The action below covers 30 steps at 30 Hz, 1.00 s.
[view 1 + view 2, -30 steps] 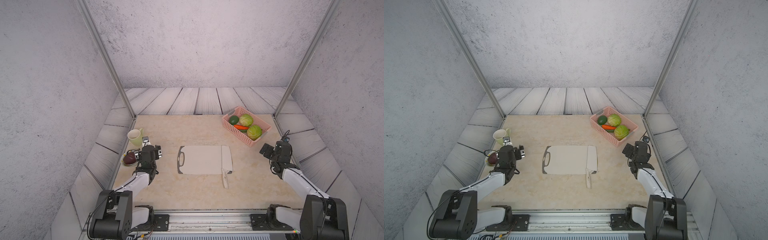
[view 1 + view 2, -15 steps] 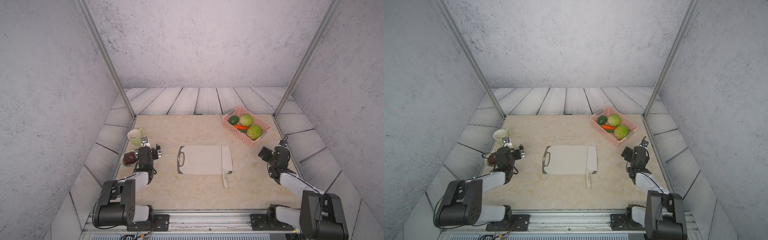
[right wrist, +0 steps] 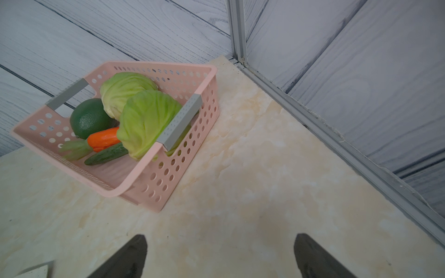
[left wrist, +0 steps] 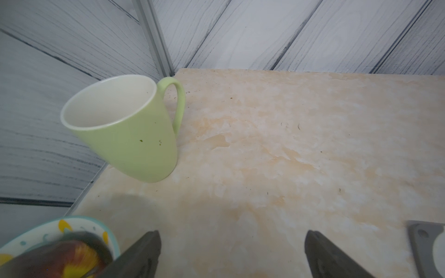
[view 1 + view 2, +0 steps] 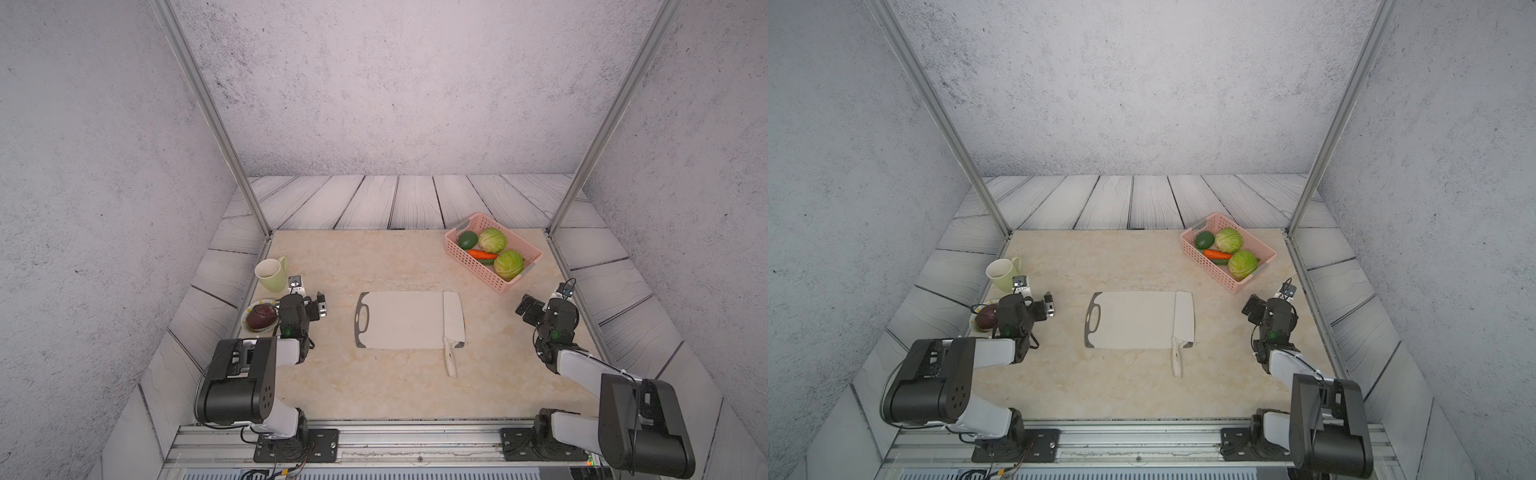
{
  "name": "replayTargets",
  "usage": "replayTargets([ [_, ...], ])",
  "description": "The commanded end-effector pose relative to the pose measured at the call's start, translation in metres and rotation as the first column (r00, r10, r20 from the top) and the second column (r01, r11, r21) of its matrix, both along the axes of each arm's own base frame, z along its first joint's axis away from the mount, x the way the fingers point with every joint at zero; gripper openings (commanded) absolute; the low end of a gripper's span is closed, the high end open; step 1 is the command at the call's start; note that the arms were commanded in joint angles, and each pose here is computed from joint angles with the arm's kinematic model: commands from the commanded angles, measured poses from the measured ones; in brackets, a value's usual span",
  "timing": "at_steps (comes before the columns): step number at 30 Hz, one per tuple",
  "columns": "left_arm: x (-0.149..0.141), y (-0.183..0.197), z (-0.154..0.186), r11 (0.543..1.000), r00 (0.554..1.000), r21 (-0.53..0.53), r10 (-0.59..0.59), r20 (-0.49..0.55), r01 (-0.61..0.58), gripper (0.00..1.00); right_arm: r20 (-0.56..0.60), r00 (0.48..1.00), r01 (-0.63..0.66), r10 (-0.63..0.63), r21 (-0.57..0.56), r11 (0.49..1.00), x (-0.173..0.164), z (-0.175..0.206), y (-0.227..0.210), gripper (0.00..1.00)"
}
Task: Align the knife with the edge of the cutting board
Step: Reset both arms
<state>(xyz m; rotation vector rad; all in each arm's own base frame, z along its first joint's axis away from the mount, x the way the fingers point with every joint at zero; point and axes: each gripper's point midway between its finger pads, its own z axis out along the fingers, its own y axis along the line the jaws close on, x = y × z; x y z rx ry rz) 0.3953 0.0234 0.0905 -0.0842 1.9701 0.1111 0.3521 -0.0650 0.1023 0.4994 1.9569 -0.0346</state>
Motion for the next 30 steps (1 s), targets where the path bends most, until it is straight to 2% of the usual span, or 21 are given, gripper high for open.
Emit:
replayTargets([
  [1,0.010,-0.015,0.008,0.996,0.996,0.013,-0.089,0.005,0.089,0.98,0.032,0.999,-0.026,0.027,-0.021,0.999,0.006,0.007,0.001,0.99],
  [10,0.010,-0.014,0.007,0.996,0.996,0.017,-0.085,0.004,0.085,0.98,0.037,0.992,-0.122,0.125,-0.059,0.991,0.013,0.011,0.017,0.99],
  [16,0.010,-0.014,0.007,0.996,0.997,0.018,-0.083,0.004,0.083,0.98,-0.008,0.978,-0.207,0.208,-0.169,0.964,0.023,0.014,0.042,0.99],
  [26,0.011,-0.015,0.008,0.996,0.997,0.016,-0.084,0.003,0.083,0.98,-0.031,0.974,-0.226,0.225,-0.219,0.949,0.032,0.014,0.044,0.99],
  [30,0.011,-0.014,0.008,0.996,0.997,0.016,-0.083,0.003,0.083,0.98,-0.009,0.980,-0.195,0.199,-0.241,0.951,0.038,0.003,0.039,0.99],
])
